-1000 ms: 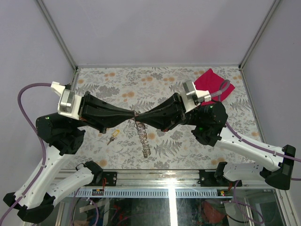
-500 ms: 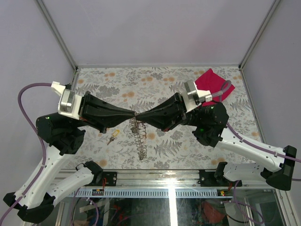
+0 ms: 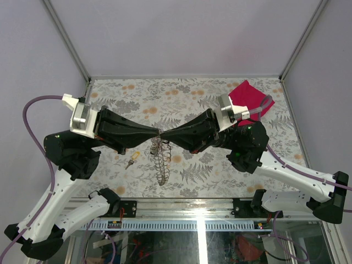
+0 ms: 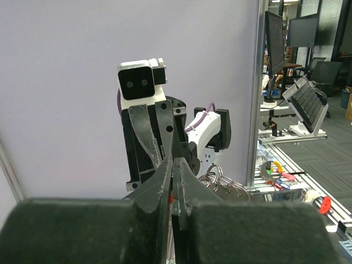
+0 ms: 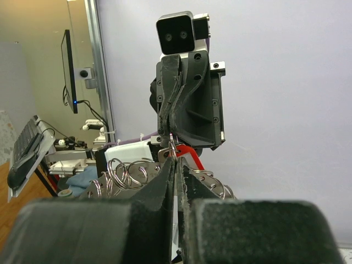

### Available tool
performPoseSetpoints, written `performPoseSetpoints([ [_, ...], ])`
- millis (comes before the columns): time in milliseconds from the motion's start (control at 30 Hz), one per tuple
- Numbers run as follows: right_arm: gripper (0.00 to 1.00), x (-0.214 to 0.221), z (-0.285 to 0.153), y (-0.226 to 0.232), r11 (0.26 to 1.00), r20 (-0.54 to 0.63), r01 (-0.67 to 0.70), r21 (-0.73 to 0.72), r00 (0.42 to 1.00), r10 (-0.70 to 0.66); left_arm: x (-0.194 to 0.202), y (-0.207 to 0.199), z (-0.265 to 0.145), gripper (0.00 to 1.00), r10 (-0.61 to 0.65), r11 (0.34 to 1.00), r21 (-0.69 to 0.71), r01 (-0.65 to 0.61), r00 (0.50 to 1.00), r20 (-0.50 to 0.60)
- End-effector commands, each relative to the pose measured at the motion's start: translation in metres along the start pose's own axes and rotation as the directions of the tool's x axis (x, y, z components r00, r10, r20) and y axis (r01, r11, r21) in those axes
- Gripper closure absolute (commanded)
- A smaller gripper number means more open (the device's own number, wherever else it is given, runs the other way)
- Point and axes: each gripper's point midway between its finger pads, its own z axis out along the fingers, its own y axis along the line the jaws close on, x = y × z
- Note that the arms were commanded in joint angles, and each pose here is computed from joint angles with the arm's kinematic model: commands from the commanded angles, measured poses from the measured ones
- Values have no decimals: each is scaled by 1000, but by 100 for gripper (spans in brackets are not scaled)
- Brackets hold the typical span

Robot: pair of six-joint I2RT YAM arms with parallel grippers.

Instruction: Put the keys on the keyring

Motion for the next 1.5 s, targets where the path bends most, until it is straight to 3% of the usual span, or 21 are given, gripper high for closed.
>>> performPoseSetpoints([
  [0,100,-49,-2,4,997,148,60,49,987,-67,-8,-12,-1,100,35,999,37,-36,999,19],
  [1467,100,-66,-15,-15,977,195,17,211,979,-59,10,-4,-2,100,31,999,35,-29,998,-60],
])
